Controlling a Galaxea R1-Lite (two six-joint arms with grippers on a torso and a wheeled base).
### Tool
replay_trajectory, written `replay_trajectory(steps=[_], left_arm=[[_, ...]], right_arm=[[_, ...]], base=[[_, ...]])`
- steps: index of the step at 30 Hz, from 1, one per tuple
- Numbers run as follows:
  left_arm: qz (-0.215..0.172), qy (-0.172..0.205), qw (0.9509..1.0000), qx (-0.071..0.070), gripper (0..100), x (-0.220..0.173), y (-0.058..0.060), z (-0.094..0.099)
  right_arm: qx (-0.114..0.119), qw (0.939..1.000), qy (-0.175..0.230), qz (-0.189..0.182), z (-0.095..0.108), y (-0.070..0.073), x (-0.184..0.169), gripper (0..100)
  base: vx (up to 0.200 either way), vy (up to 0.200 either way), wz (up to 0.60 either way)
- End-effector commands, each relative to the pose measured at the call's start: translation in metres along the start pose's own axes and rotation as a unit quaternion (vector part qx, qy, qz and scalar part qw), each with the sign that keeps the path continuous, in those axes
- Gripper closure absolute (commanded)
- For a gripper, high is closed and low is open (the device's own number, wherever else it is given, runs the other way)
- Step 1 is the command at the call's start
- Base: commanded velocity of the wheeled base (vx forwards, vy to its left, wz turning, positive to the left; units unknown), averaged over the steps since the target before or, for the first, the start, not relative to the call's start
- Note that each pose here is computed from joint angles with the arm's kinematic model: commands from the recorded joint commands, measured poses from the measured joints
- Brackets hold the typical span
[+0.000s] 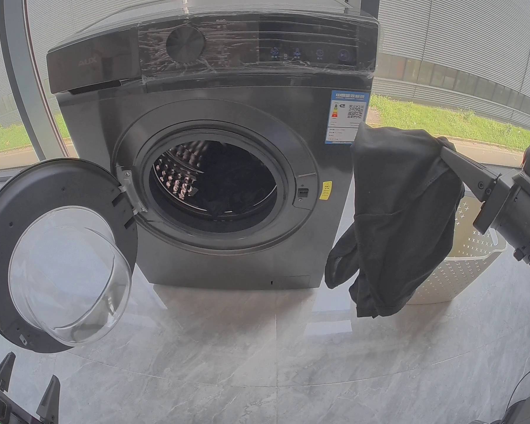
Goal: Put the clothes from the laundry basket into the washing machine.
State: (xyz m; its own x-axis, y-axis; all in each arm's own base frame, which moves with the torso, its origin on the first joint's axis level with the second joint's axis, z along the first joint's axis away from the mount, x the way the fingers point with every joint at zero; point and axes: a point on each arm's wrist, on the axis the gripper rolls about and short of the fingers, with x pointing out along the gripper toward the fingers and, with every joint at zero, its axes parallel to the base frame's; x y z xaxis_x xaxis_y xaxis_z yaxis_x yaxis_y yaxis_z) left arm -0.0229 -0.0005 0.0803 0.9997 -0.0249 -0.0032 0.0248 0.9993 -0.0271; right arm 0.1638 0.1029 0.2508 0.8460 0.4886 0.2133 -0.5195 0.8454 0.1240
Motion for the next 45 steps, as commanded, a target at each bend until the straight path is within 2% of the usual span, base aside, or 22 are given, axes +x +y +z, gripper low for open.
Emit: replay_trajectory(steps=[1,10,22,24,29,31,33,37,44,45], left_arm=[[0.0,0.0,1.0,0.0,0,0.0,0.0,-0.005],[0.0,0.0,1.0,0.0,0,0.0,0.0,-0.005],[0.0,0.0,1.0,0.001,0,0.0,0.0,-0.005],[0.001,0.0,1.0,0.01,0,0.0,0.0,-0.005],[0.002,0.0,0.9999,0.011,0,0.0,0.0,-0.005],[-0.001,0.0,0.9996,0.029,0,0.0,0.0,-0.005],[-0.002,0.0,0.9992,0.04,0,0.0,0.0,-0.005],[-0.01,-0.003,0.9991,0.041,0,0.0,0.0,-0.004],[-0.01,-0.005,0.999,0.042,0,0.0,-0.001,-0.004],[-0.006,-0.019,0.9989,0.042,0,0.0,0.0,0.0]], right_arm=[[0.0,1.0,0.001,0.002,-0.001,0.001,0.0,100],[0.001,0.9999,0.016,0.006,-0.009,0.002,0.003,100],[0.005,0.9994,0.033,0.01,-0.017,0.004,0.006,100],[0.006,0.9991,0.04,0.015,-0.021,0.006,0.005,100],[0.019,0.9975,0.06,0.031,-0.033,0.013,0.013,100],[0.031,0.9969,0.065,0.033,-0.037,0.015,0.019,100],[0.049,0.9952,0.074,0.04,-0.046,0.019,0.025,100],[0.056,0.995,0.071,0.043,-0.054,0.023,0.035,100],[0.044,0.9963,0.068,0.029,-0.071,0.025,0.054,100],[0.045,0.9966,0.058,0.037,-0.069,0.029,0.055,100]], base=[[0.0,0.2,0.0],[0.0,0.2,0.0],[0.0,0.0,0.0],[0.0,0.0,0.0],[0.0,0.0,0.0],[0.0,0.0,0.0],[0.0,0.0,0.0],[0.0,0.0,0.0],[0.0,0.0,0.0],[0.0,0.0,0.0]])
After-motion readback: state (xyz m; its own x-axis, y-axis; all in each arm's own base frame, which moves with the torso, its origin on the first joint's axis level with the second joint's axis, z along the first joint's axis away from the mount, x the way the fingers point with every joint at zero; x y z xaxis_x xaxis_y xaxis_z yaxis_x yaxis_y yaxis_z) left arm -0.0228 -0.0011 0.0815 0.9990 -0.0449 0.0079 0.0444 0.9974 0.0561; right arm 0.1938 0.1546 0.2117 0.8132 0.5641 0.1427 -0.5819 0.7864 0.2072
